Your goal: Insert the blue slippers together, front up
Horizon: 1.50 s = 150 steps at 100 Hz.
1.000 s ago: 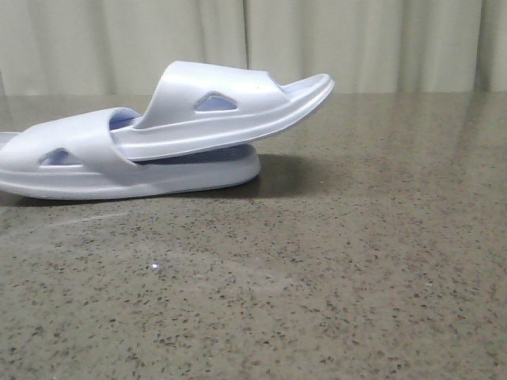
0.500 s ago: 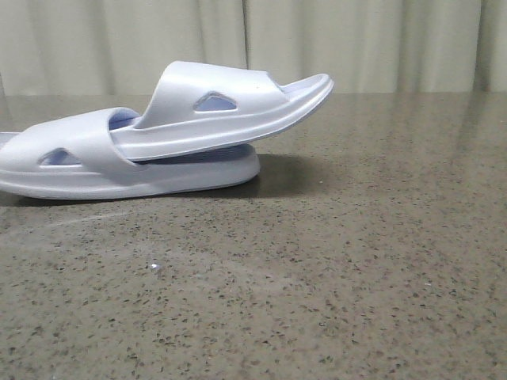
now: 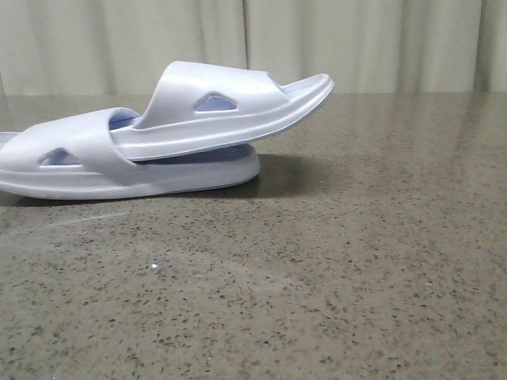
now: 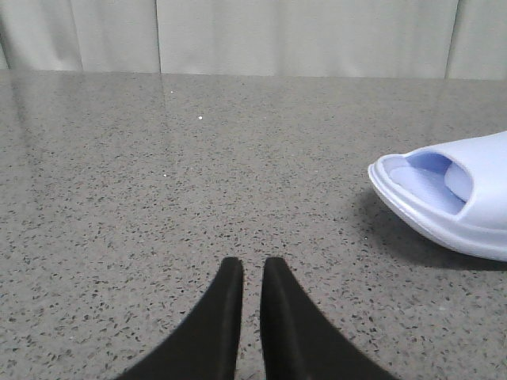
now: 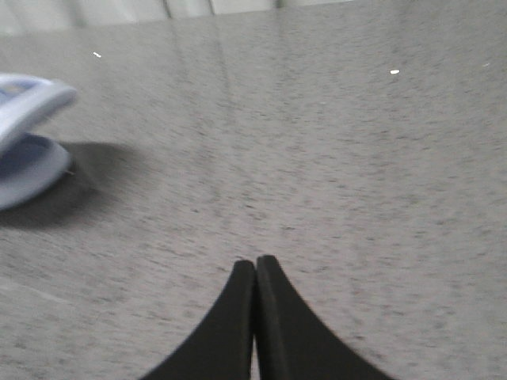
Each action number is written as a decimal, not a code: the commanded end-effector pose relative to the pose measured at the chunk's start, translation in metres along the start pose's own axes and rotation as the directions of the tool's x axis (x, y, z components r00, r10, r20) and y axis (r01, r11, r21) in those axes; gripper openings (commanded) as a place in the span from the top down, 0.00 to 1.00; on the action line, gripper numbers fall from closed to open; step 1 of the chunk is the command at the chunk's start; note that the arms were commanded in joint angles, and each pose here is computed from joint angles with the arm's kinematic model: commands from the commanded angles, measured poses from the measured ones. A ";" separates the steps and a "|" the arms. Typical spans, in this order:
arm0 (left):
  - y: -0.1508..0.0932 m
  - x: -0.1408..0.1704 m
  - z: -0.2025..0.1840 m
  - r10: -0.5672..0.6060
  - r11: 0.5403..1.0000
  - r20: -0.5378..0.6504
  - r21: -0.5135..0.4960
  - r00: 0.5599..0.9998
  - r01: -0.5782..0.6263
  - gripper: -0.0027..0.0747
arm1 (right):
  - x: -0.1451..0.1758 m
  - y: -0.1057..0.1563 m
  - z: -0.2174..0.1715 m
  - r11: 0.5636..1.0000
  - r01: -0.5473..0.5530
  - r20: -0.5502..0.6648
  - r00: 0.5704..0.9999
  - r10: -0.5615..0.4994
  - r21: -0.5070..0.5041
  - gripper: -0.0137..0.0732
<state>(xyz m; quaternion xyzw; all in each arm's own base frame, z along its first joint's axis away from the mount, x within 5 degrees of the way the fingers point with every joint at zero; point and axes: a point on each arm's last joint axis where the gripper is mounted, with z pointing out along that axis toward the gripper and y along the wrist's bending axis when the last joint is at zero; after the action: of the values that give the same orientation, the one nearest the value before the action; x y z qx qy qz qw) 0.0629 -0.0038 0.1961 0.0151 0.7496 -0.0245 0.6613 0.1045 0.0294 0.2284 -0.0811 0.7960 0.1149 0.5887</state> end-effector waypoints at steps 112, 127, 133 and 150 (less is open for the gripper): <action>0.001 -0.003 0.001 -0.022 1.000 0.052 -0.008 0.998 0.023 0.95 | 0.040 -0.019 -0.042 0.942 0.120 0.265 0.941 -0.209 0.314 0.93; 0.001 -0.003 0.001 -0.022 1.000 0.052 -0.008 0.998 0.023 0.95 | 0.040 -0.019 -0.041 0.942 0.121 0.259 0.943 -0.207 0.313 0.93; 0.001 -0.003 0.001 -0.022 1.000 0.052 -0.008 0.998 0.023 0.95 | 0.040 -0.019 -0.041 0.942 0.121 0.259 0.943 -0.207 0.313 0.93; 0.001 -0.003 0.001 -0.022 1.000 0.052 -0.008 0.998 0.023 0.95 | 0.040 -0.019 -0.041 0.942 0.121 0.259 0.943 -0.207 0.313 0.93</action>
<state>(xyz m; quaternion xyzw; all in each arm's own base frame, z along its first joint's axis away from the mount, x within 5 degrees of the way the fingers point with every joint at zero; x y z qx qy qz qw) 0.0629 -0.0039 0.1957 0.0146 0.7508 -0.0250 0.6599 0.0582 0.0005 0.2010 -0.0421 0.7143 -0.0362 0.6976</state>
